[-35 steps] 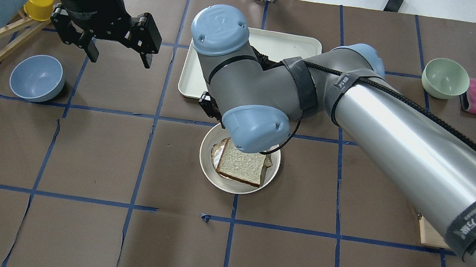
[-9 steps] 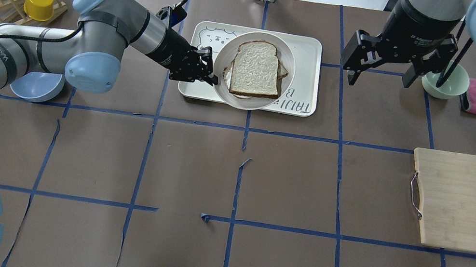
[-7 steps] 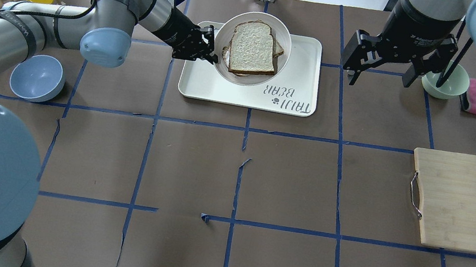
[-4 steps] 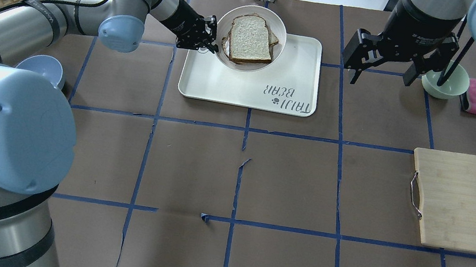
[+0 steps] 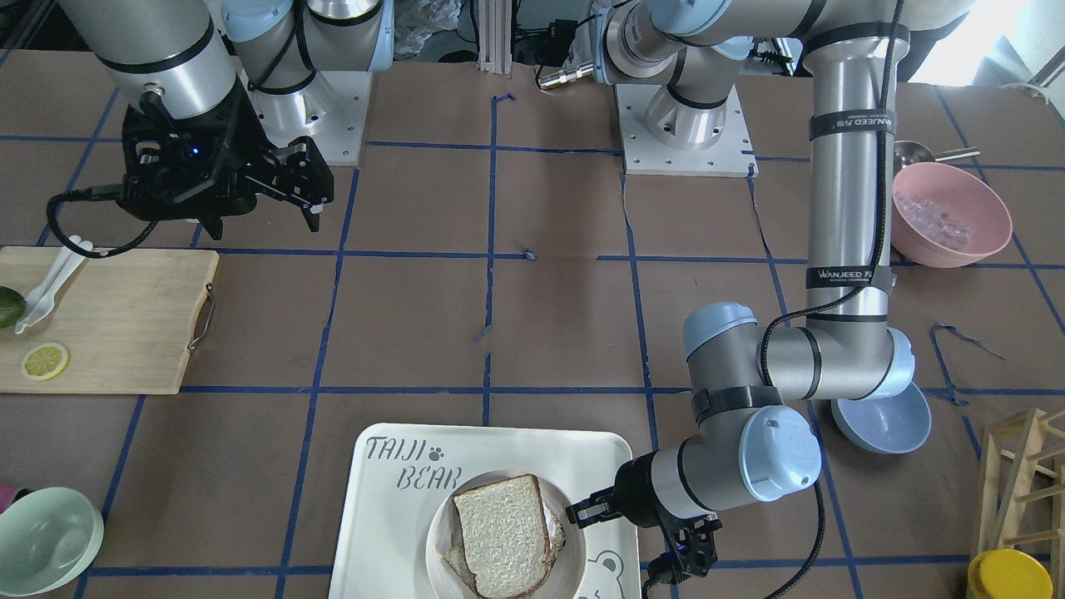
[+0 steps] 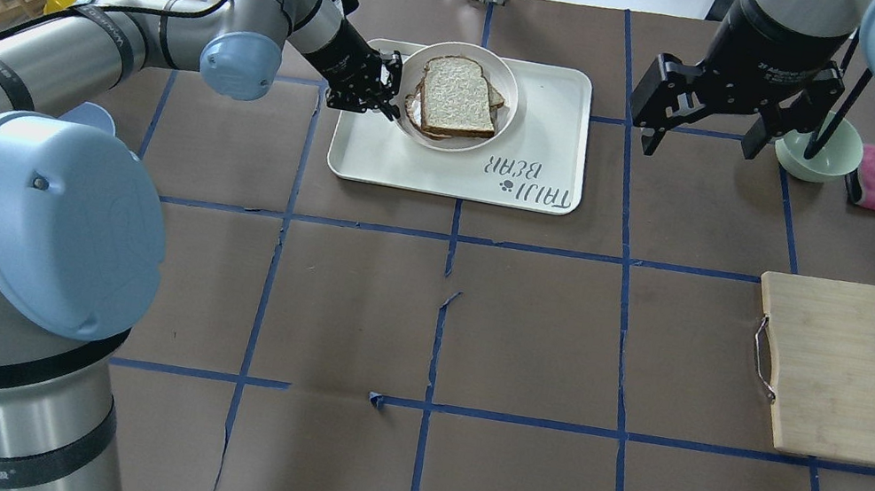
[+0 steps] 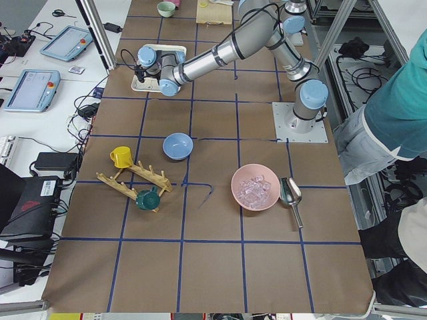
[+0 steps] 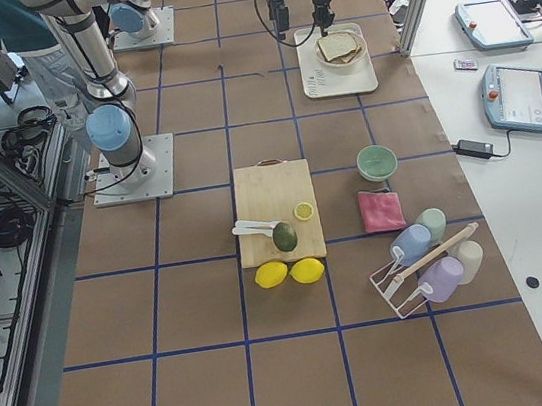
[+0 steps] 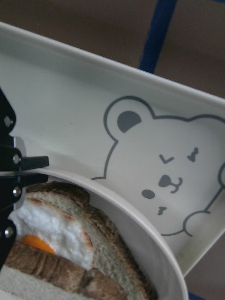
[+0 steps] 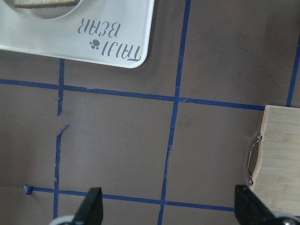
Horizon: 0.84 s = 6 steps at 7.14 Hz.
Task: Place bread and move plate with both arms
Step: 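Open the left gripper and release the plate rim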
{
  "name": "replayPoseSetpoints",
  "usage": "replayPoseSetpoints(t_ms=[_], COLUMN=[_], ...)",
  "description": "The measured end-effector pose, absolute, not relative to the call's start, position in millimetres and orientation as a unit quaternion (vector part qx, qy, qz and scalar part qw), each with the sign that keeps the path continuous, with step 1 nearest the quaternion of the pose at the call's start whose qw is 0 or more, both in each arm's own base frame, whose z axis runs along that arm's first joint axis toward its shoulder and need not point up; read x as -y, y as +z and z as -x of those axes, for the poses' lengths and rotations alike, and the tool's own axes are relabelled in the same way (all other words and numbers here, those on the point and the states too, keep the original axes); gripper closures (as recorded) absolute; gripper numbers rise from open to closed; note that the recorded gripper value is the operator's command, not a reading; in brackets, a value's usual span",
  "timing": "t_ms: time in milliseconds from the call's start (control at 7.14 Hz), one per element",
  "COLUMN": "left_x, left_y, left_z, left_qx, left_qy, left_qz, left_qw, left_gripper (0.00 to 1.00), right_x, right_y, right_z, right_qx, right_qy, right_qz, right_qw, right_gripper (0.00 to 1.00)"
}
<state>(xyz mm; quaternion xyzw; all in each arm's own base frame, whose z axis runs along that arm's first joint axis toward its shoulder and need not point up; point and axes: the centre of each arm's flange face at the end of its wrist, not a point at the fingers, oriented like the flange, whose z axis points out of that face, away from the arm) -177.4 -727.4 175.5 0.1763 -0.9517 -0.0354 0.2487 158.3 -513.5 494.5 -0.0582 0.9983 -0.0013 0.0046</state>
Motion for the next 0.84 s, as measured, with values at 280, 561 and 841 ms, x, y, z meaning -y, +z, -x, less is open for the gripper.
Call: replayPoseSetpoints(t_ms=[280, 561, 841], left_x=[725, 712, 675], left_y=[186, 229, 292], left_z=[183, 189, 208], left_qx=[0.952, 0.954, 0.966], left_qy=[-0.034, -0.038, -0.049], left_qz=[-0.174, -0.169, -0.154], left_qw=[0.248, 0.244, 0.2], left_gripper=[0.0, 0.0, 0.0], right_x=[514, 514, 513], right_y=[494, 494, 494], right_z=[-158, -158, -159], right_qx=[-0.998, -0.998, -0.998], right_qy=[-0.001, -0.001, -0.001], right_qz=[0.058, 0.057, 0.058], right_qw=[0.005, 0.005, 0.009], right_gripper=[0.0, 0.0, 0.0])
